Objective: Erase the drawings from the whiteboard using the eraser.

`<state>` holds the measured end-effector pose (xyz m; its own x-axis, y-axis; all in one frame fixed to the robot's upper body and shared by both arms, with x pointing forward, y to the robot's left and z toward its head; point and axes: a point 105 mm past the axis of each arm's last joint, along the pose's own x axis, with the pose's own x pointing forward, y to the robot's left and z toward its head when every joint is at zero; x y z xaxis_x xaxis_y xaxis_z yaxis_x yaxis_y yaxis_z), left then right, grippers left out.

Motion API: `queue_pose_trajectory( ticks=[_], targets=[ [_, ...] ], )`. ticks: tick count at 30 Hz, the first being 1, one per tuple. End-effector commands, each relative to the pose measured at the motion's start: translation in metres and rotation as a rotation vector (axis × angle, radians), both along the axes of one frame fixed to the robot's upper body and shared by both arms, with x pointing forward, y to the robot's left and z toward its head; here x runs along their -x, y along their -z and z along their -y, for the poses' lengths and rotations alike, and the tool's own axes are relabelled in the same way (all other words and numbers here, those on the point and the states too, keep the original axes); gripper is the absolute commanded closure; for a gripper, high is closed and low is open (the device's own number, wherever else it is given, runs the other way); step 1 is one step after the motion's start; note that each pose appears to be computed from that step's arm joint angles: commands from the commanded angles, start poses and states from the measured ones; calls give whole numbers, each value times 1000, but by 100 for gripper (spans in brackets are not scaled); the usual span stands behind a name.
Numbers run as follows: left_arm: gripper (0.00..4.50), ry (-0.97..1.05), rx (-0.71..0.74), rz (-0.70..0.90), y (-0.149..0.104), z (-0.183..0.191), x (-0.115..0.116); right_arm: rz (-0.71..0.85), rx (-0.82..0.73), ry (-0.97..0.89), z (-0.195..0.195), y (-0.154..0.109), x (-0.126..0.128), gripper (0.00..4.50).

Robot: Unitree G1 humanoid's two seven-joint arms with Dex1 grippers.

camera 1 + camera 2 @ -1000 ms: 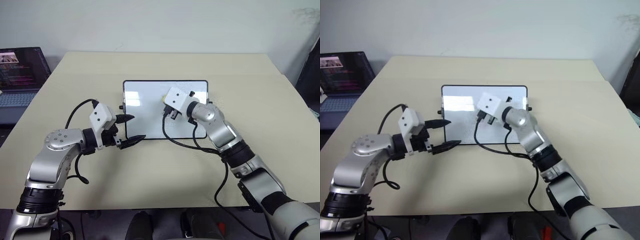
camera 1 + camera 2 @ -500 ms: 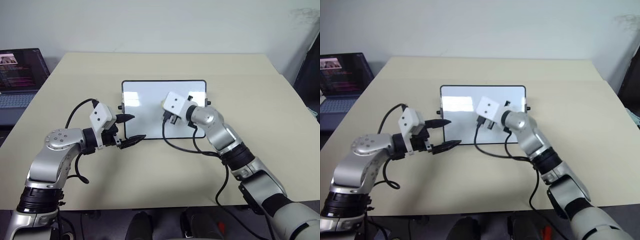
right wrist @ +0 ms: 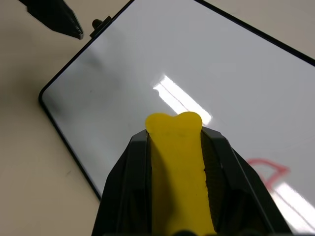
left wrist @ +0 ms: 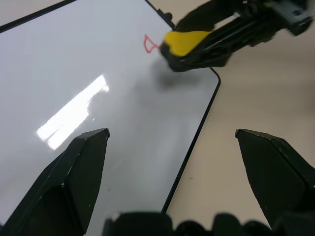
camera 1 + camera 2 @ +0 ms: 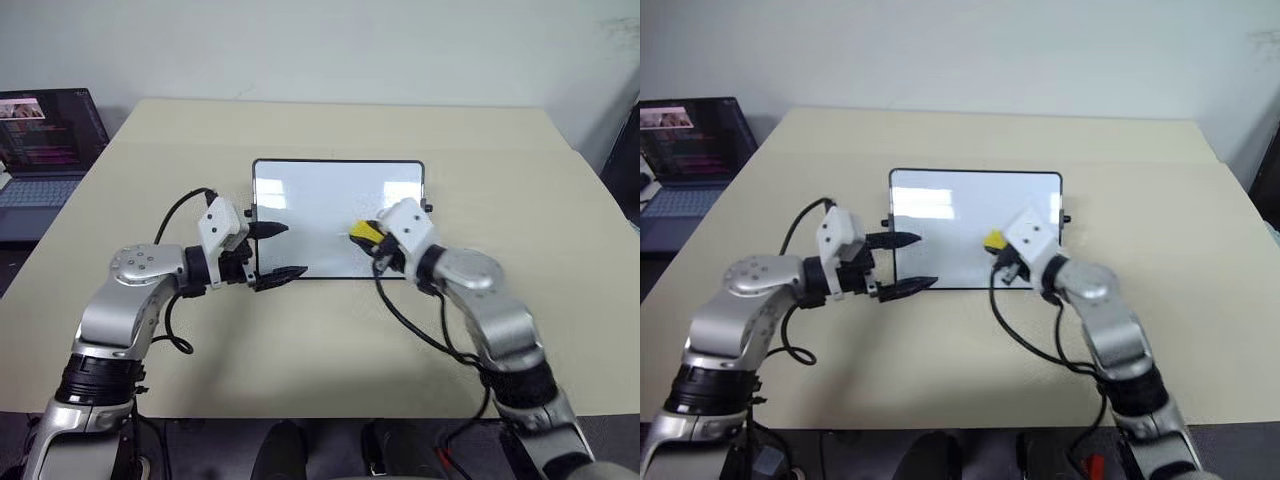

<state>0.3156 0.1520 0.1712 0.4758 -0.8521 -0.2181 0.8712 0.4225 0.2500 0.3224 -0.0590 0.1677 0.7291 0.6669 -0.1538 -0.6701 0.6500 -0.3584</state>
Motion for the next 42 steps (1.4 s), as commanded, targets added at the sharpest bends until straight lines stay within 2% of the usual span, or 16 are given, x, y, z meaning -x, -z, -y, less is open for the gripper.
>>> queue_pose_trajectory(
  ticks=[1, 4, 8, 11, 18, 21, 24, 27, 29, 36, 39, 42],
  targets=[
    [0, 39, 5, 51, -12, 7, -3, 2, -9, 60, 17, -1, 15, 349],
    [0, 56, 8, 55, -12, 13, -6, -14, 24, 112, 31, 15, 20, 349],
    [0, 62, -3, 49, -10, 14, -10, 42, -70, 37, 10, -1, 18, 349],
    [0, 63, -5, 49, -10, 13, -11, 79, -74, 63, 6, -8, 2, 349],
    [0, 72, -5, 44, -8, 14, -9, 158, -26, 277, 25, -13, -48, 349],
    [0, 78, -4, 44, -9, 15, -9, 173, -37, 332, 29, -13, -60, 349],
    [0, 87, -4, 50, -11, 18, -8, 112, -17, 276, 20, -2, -57, 349],
    [0, 89, -12, 47, -11, 17, -5, 7, 19, 157, 3, 20, -42, 349],
    [0, 80, -16, 46, -12, 14, -5, -8, 27, 137, -1, 24, -39, 349],
    [0, 61, -15, 44, -13, 10, -3, 223, 11, 378, 28, -20, -72, 349],
    [0, 58, -12, 42, -12, 11, -2, 212, 25, 369, 27, -18, -75, 349],
    [0, 55, -10, 42, -12, 10, -2, 119, 58, 261, 12, 0, -67, 349]
  ],
)
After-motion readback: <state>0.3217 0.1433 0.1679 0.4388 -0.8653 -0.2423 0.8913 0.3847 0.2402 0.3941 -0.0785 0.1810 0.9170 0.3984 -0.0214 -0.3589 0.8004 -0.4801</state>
